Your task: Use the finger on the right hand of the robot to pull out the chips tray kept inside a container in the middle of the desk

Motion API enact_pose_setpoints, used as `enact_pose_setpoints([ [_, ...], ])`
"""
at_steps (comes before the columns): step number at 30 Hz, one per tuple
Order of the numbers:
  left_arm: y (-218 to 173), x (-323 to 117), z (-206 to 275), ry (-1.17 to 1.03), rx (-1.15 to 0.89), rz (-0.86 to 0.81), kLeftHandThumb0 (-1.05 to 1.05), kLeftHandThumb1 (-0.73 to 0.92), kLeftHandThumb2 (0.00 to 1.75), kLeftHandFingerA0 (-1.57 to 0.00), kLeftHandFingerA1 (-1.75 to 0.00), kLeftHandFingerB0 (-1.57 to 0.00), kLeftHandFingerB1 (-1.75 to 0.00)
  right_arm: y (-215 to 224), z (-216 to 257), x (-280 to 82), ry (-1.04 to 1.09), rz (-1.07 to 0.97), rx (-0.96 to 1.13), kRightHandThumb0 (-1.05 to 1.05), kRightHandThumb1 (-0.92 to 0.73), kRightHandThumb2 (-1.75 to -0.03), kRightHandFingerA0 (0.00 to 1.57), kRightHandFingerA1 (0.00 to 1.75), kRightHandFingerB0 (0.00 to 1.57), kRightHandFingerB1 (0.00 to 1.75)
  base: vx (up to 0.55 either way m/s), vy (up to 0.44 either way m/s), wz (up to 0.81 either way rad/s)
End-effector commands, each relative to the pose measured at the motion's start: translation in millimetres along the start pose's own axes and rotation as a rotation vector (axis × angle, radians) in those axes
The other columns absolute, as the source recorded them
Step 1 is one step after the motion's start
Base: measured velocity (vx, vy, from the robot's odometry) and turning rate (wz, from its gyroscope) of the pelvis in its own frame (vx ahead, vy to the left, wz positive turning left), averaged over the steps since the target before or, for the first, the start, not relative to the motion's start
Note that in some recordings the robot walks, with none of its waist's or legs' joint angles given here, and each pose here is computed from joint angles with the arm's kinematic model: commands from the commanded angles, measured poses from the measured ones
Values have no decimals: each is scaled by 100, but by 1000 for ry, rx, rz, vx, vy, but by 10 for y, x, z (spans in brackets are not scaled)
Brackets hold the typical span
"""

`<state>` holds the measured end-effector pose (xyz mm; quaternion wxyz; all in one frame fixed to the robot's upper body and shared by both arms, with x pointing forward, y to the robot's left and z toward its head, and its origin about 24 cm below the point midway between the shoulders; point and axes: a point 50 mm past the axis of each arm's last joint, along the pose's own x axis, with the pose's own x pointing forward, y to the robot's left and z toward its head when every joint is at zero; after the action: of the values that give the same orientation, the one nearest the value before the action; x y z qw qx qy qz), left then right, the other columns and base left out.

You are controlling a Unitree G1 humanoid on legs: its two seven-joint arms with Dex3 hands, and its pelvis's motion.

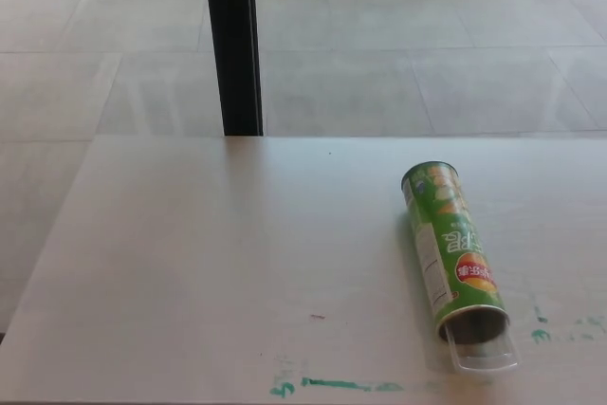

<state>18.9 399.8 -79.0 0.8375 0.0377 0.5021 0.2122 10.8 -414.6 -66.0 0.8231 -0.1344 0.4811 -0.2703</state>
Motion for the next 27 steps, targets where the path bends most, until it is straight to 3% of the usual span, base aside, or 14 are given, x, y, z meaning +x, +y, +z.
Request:
enact_pose_setpoints([
  [1, 56, -21, 47, -46, -60, -49, -66, 71, 61, -33, -71, -35, -55, -270, 216, -17, -140, -50, 223, -30, -68, -60, 59, 81, 41, 57, 0, 0, 0],
  [4, 56, -21, 62, -54, -61, -56, -68, 71, 61, -33, -75, -39, -65, -388, 382, -28, -245, -114, 349, -39, -69, -60, 57, 72, 45, 54, 0, 0, 0],
  [8, 82, -45, 53, -54, -45, -66, -68, 73, 61, -30, -70, -33, -58, -513, 629, -37, -349, -181, 298, -30, -67, -60, 66, 70, 47, 51, 0, 0, 0],
  [9, 83, -40, 52, -52, -56, -64, -68, 57, 102, -32, -69, -34, -64, -587, 814, -55, -443, -198, 309, -34, -66, -59, 70, 69, 48, 51, 0, 0, 0],
  [10, 82, -41, 56, -53, -26, -60, -70, 58, 102, -34, -70, -28, -60, -624, 950, -77, -513, -218, 340, -35, -65, -59, 73, 66, 51, 50, 0, 0, 0],
  [11, 81, -39, 53, -53, -33, -59, -67, 73, 62, -32, -72, -35, -57, -654, 1104, -112, -571, -233, 372, -34, -64, -59, 76, 62, 54, 48, 0, 0, 0],
  [16, 93, -33, 47, -46, -65, -45, -67, 72, 62, -33, -72, -35, -56, -727, 1685, -395, -855, -238, 294, -37, -64, -59, 72, 60, 54, 43, 0, 0, 0],
  [17, 94, -36, 45, -49, -68, -51, -69, 70, 62, -30, -70, -37, -66, -733, 1979, -577, -989, -225, 222, -44, -60, -59, 81, 66, 54, 41, 0, 0, 0],
  [20, 91, -29, 51, -47, -62, -51, -68, 71, 61, -31, -68, -37, -59, -700, 2214, -763, -1094, -218, 158, -48, -60, -58, 85, 67, 55, 41, 0, 0, 0],
  [21, 87, -31, 52, -49, -63, -53, -69, 57, 101, -31, -68, -32, -62, -640, 2393, -928, -1192, -195, 109, -61, -50, -90, 87, 76, 47, 57, 0, 0, 0],
  [22, 87, -30, 52, -47, -66, -54, -68, 69, 63, -30, -69, -30, -53, -613, 2443, -992, -1221, -185, 90, -64, -51, -90, 85, 76, 47, 57, 0, 0, 0],
  [23, 87, -30, 54, -47, -66, -52, -66, 73, 62, -32, -71, -33, -56, -540, 2540, -1135, -1283, -177, 19, -66, -53, -67, 84, 69, 46, 48, 0, 0, 0],
  [25, 89, -33, 56, -53, -57, -54, -67, 72, 62, -33, -73, -34, -59, -404, 2663, -1331, -1366, -146, -68, -61, -60, -59, 85, 67, 50, 43, 0, 0, 0],
  [27, 90, -32, 51, -50, -60, -52, -67, 71, 61, -33, -71, -43, -66, -258, 2766, -1504, -1420, -85, -176, -59, -48, -85, 80, 70, 41, 50, 0, 0, 0],
])
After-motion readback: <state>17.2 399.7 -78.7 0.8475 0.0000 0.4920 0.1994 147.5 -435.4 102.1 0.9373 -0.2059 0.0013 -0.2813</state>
